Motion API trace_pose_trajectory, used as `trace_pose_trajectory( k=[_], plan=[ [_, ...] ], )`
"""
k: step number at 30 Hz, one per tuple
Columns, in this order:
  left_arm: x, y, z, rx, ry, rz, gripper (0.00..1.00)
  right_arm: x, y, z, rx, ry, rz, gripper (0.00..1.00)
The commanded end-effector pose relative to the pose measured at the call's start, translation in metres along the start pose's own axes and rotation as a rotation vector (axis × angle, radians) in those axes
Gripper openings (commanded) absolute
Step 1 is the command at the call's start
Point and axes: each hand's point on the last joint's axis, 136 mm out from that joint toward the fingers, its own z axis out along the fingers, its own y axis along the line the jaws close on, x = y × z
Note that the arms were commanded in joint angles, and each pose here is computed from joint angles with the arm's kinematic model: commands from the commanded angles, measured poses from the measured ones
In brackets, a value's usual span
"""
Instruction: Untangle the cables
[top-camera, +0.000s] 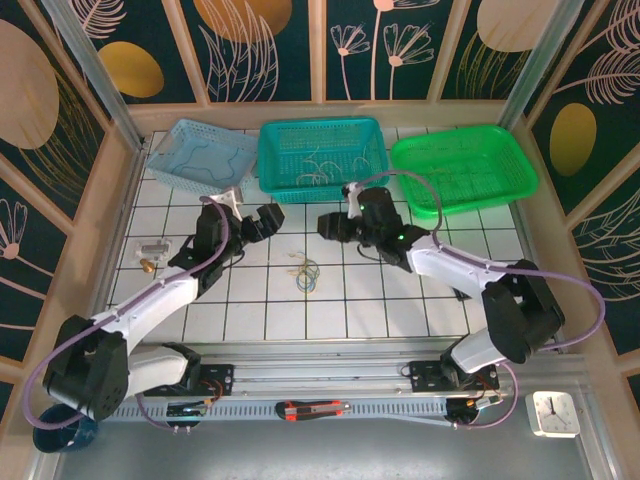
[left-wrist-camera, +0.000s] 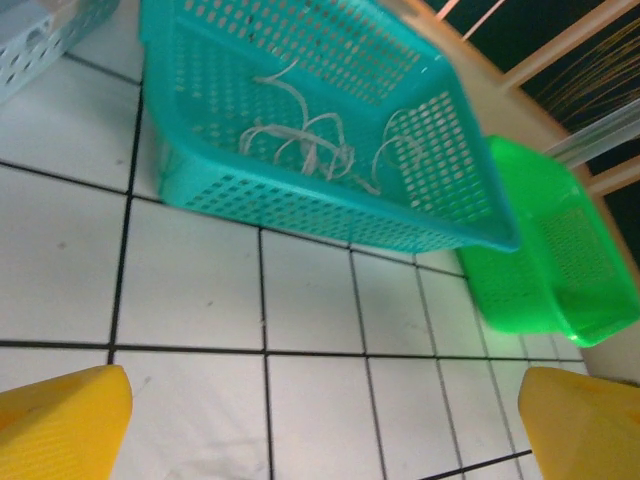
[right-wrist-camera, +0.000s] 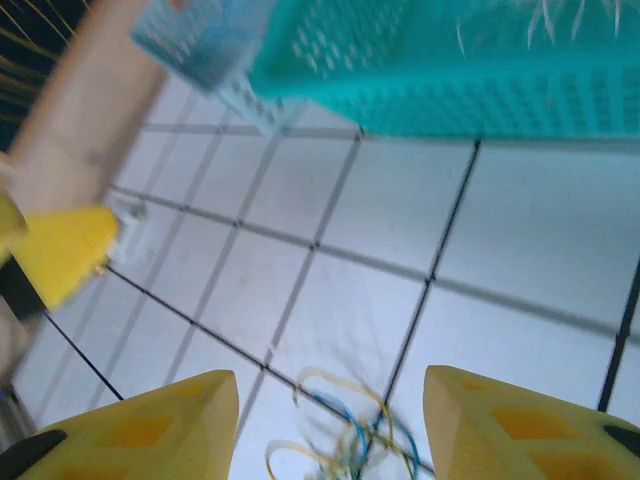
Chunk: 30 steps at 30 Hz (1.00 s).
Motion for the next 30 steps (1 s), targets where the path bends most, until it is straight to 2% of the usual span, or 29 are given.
trace_pose_trajectory(
  k=[1,5,8,11,17,24,28,30],
  plan=[
    [0.005,0.003,0.002,-0.003,0.064,0.044,0.99,0.018,-0.001,-0.003,0.068,0.017,-0.067,0.48],
    [0.024,0.014,0.007,-0.009,0.129,0.034,0.95,0.044,-0.004,0.009,0.117,0.088,-0.121,0.44],
    [0.046,0.017,0.009,0.033,0.197,-0.003,0.89,0.051,0.001,0.019,0.115,0.122,-0.178,0.43],
    [0.063,0.026,0.005,0.039,0.222,-0.039,0.89,0.055,0.006,0.033,0.104,0.152,-0.247,0.43],
    [0.062,0.029,-0.007,0.037,0.18,-0.054,0.99,0.072,-0.002,0.06,0.105,0.237,-0.298,0.43],
    [0.06,0.031,-0.009,0.03,0.163,-0.055,0.99,0.088,-0.001,0.082,0.073,0.288,-0.296,0.43],
    [0.06,0.03,-0.01,0.032,0.16,-0.053,0.99,0.09,-0.003,0.095,0.071,0.302,-0.288,0.38],
    [0.059,0.03,-0.01,0.033,0.157,-0.053,0.99,0.09,-0.005,0.1,0.074,0.305,-0.284,0.32]
  ],
)
